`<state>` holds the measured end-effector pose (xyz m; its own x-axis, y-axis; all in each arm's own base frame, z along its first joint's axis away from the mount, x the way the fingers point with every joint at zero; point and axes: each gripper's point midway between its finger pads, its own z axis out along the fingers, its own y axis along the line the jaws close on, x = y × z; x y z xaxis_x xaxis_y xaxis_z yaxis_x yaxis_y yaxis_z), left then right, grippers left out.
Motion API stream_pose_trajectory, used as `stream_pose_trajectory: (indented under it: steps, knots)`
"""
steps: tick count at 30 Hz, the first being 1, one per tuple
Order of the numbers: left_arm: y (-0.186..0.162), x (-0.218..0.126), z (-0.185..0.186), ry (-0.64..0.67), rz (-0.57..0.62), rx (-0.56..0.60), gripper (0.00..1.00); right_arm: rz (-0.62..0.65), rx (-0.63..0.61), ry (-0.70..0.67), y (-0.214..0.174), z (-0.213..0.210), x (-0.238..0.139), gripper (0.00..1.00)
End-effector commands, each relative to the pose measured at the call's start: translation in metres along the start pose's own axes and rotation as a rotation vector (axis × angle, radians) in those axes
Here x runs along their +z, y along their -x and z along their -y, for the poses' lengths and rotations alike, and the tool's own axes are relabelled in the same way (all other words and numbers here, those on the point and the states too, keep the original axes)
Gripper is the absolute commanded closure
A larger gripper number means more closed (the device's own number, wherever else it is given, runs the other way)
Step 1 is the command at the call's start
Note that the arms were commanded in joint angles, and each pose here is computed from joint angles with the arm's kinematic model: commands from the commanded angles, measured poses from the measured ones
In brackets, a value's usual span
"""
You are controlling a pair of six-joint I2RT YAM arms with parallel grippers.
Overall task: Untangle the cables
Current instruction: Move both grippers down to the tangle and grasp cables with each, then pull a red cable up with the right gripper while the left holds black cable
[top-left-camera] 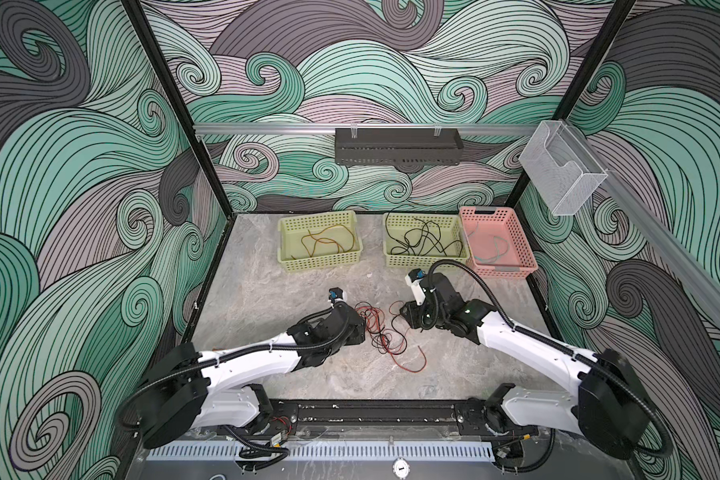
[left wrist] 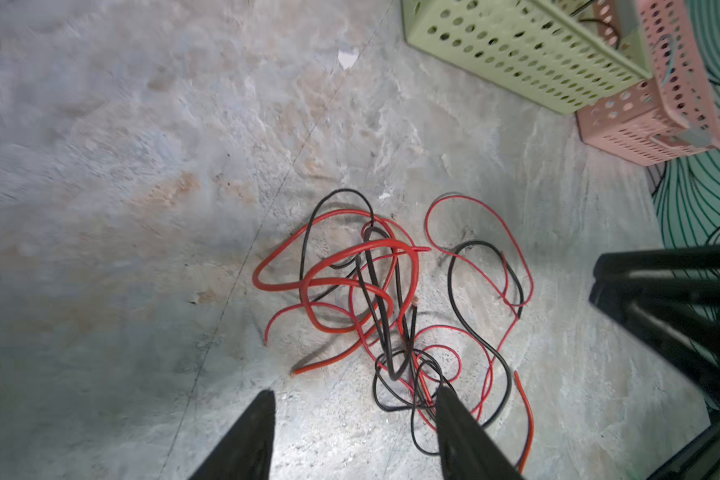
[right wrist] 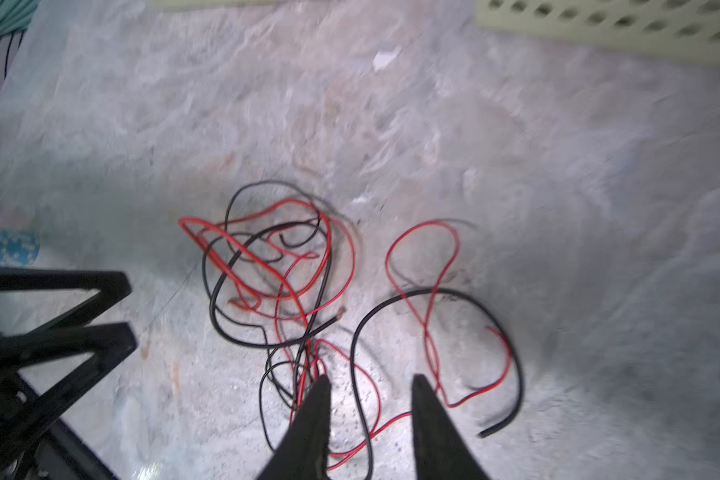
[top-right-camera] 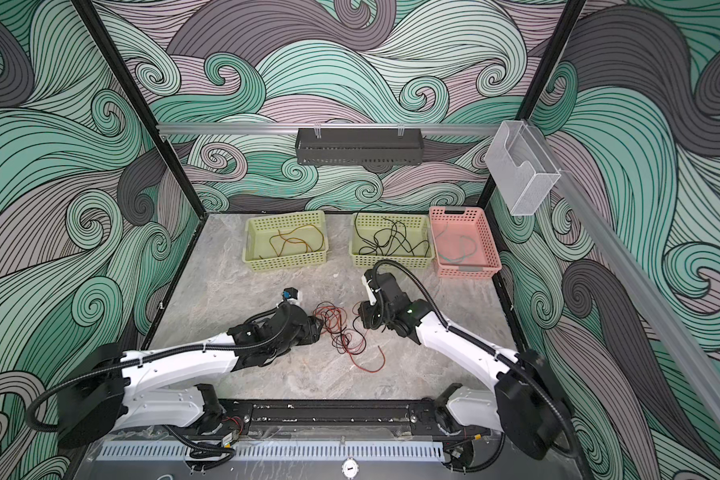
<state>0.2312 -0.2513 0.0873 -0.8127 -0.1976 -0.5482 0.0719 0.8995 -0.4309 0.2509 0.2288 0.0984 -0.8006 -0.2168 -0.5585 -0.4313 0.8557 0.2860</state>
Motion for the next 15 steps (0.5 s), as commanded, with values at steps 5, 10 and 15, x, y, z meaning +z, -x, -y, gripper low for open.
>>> stream_pose_trajectory:
  steps: [5,10,15]
  knots:
    - [-0.001,0.030,0.023,-0.034,-0.119,-0.010,0.52,0.006,-0.034,0.197,0.011,-0.045,0.037,0.64]
    - [-0.007,0.036,0.013,-0.007,-0.141,-0.035,0.67,-0.045,-0.057,0.221,0.007,-0.057,0.065,0.67]
    - [-0.007,0.028,0.005,0.025,-0.142,-0.019,0.86,-0.094,-0.049,0.208,-0.002,-0.056,0.091,0.71]
